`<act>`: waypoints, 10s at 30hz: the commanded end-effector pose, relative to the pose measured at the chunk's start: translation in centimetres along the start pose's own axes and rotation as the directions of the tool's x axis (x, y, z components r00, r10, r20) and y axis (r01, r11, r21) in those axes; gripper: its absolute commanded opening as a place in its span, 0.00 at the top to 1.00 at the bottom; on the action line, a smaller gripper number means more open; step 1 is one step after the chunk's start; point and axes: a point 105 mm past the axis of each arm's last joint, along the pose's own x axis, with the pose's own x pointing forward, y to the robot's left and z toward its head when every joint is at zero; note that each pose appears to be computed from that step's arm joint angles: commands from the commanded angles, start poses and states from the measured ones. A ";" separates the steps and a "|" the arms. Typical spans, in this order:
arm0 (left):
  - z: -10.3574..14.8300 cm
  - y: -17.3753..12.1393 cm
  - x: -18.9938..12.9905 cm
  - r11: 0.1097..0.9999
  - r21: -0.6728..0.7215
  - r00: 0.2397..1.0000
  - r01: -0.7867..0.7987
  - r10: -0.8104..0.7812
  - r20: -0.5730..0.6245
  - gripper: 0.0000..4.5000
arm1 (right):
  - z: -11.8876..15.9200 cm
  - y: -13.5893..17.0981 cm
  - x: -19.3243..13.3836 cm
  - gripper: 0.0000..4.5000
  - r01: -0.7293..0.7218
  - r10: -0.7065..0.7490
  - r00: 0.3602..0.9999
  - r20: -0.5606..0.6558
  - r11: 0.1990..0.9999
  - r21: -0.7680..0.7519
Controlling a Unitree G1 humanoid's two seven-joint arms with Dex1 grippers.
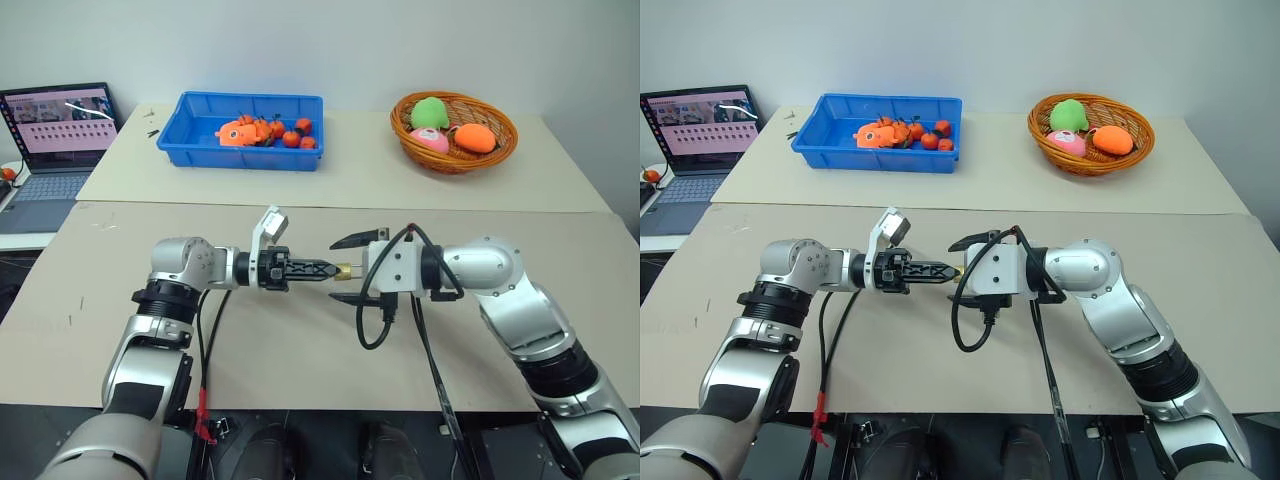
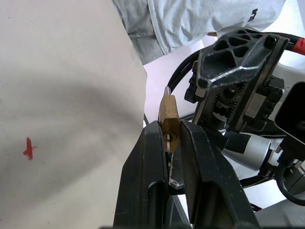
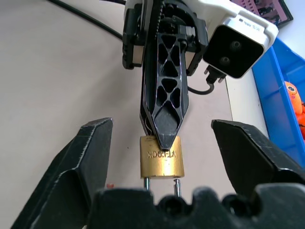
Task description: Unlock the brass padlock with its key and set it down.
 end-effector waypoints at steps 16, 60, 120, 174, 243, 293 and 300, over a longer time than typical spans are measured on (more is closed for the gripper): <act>0.3 -0.1 -0.8 0.999 0.041 0.999 -0.019 0.018 0.029 1.00 | -5.5 1.9 -4.9 0.14 0.081 -0.072 0.974 -0.214 0.996 0.036; 1.4 -0.4 0.4 0.998 -0.061 0.996 0.026 -0.020 0.086 1.00 | -5.9 6.0 -1.1 0.99 0.521 -0.673 0.736 -0.080 0.637 -0.567; 1.5 -0.7 0.4 0.993 -0.106 0.994 0.053 -0.042 0.102 1.00 | -1.8 1.9 -2.5 0.99 0.518 -0.644 0.765 0.015 0.601 -0.608; 1.5 -0.5 0.1 0.994 -0.099 0.995 0.034 -0.024 0.100 1.00 | -0.7 1.7 -1.9 0.99 0.481 -0.562 0.826 0.042 0.664 -0.573; 1.5 -0.5 0.1 0.995 -0.092 0.996 0.029 -0.021 0.089 1.00 | -1.9 1.5 -1.3 0.99 0.479 -0.579 0.815 -0.010 0.684 -0.551; -0.4 0.6 -1.9 0.985 0.172 0.945 0.015 0.042 -0.325 1.00 | -8.1 4.4 -4.7 0.99 -0.248 0.127 0.969 0.214 0.559 0.792; -0.5 0.9 -1.5 0.985 0.169 0.944 0.018 0.039 -0.328 1.00 | -8.4 3.2 -0.1 0.99 -0.306 0.197 0.952 0.234 0.602 0.737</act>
